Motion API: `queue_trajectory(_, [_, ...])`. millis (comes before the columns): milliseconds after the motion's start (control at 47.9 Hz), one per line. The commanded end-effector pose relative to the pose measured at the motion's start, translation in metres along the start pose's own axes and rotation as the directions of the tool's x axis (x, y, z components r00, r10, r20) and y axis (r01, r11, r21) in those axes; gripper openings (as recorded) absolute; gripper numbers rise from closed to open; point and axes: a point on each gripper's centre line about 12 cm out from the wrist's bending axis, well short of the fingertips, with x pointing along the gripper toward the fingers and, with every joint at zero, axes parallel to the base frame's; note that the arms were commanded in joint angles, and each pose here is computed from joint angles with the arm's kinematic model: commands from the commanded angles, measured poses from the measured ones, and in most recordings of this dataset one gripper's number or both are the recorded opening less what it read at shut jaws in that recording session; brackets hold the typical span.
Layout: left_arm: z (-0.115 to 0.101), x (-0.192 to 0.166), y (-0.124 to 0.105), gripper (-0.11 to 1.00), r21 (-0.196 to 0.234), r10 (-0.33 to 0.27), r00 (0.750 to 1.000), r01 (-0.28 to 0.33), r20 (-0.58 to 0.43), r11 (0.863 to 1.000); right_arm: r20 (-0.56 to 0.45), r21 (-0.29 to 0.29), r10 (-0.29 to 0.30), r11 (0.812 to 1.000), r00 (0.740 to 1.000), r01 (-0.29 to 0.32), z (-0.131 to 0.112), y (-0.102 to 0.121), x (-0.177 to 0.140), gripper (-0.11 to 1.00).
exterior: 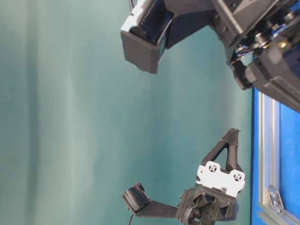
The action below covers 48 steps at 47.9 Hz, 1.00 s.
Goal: Insert the wire through the string loop located on the left side.
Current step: 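Carry the cable with the right gripper toward the white zip-tie loop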
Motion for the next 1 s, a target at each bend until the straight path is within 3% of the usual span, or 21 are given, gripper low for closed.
queue_trajectory(0, [0.014, -0.001, -0.001, 0.0, -0.002, -0.003, 0.999, 0.003, 0.044, 1.0, 0.053, 0.003, -0.008, 1.0, 0.999, 0.007, 0.016, -0.004, -0.006, 0.0])
queue_trajectory(585, [0.013, -0.002, -0.001, 0.0, 0.001, -0.003, 0.999, 0.003, 0.043, 1.0, 0.082, 0.005, -0.016, 1.0, 0.996, 0.016, 0.023, -0.008, -0.004, 0.0])
queue_trajectory(982, [0.014, -0.001, -0.001, 0.0, -0.001, -0.003, 0.999, 0.003, 0.044, 1.0, 0.103, 0.01, -0.034, 0.999, 0.994, 0.033, 0.033, -0.017, 0.019, 0.0])
